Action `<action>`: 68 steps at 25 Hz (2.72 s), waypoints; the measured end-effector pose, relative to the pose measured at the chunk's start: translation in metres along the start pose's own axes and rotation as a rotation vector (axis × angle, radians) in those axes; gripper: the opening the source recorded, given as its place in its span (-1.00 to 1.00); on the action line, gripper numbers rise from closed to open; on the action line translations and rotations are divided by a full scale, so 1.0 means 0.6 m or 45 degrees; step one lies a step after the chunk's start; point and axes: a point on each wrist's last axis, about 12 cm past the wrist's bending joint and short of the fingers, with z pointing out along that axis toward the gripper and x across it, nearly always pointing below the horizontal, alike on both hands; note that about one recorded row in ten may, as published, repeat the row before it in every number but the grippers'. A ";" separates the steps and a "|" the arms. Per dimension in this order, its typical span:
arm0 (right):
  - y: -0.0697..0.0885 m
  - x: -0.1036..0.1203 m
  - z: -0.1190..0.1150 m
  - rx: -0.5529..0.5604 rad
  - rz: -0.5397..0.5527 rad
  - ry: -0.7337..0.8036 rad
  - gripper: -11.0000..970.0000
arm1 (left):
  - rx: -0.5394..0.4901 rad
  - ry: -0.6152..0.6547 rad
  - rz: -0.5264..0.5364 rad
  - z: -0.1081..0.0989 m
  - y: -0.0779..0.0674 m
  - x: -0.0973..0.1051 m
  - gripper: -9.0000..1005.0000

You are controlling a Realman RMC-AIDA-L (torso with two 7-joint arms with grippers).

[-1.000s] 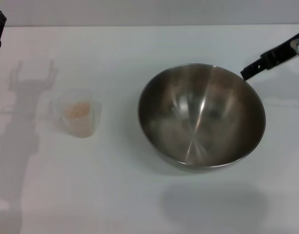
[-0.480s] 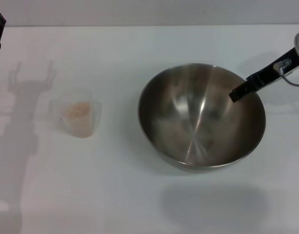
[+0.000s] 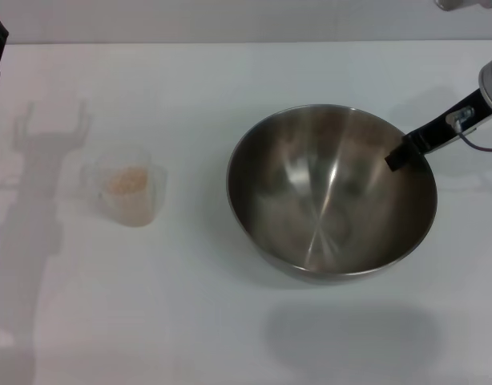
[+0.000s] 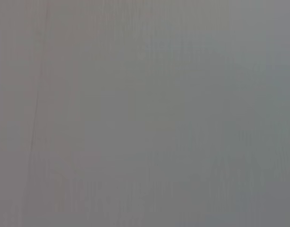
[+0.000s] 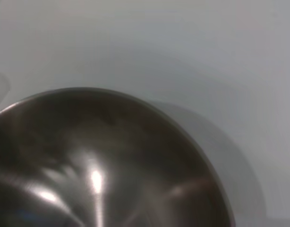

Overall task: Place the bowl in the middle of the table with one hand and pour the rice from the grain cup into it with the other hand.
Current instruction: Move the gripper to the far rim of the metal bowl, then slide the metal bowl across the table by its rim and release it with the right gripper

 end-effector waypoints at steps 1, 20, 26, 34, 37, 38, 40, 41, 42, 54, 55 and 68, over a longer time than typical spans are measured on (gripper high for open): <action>0.000 0.001 0.002 -0.002 0.001 0.005 -0.15 | 0.000 0.000 0.000 0.000 0.000 0.000 0.58; -0.007 -0.007 -0.005 -0.008 0.013 -0.094 -0.93 | 0.004 -0.008 0.002 0.000 0.000 -0.001 0.56; 0.010 -0.023 -0.009 -0.097 -0.017 -0.172 -0.94 | 0.009 -0.017 0.003 0.000 -0.001 -0.003 0.55; 0.036 -0.051 -0.003 -0.142 -0.064 -0.250 -0.94 | 0.013 -0.035 0.002 -0.001 -0.002 -0.005 0.54; 0.037 -0.055 0.013 -0.148 -0.048 -0.245 -0.94 | 0.014 -0.038 0.002 -0.002 -0.002 -0.006 0.54; 0.037 -0.055 0.013 -0.148 -0.048 -0.245 -0.94 | 0.014 -0.038 0.001 -0.002 -0.002 -0.005 0.54; 0.036 -0.055 0.024 -0.148 -0.030 -0.233 -0.94 | 0.014 -0.038 0.001 -0.002 -0.002 -0.005 0.54; 0.035 -0.054 0.029 -0.148 -0.024 -0.226 -0.94 | 0.013 -0.037 0.001 -0.003 -0.003 -0.005 0.53; 0.035 -0.053 0.040 -0.152 -0.011 -0.204 -0.94 | 0.011 -0.035 -0.001 -0.005 -0.002 -0.005 0.53; 0.033 -0.049 0.058 -0.128 0.018 -0.184 -0.94 | 0.006 -0.038 -0.014 -0.008 0.001 -0.005 0.52; 0.033 -0.049 0.059 -0.124 0.018 -0.180 -0.94 | 0.006 -0.038 -0.014 -0.008 0.001 -0.005 0.52; 0.034 -0.076 0.020 -0.024 -0.063 -0.342 -0.54 | 0.014 -0.036 -0.016 -0.010 -0.001 -0.005 0.50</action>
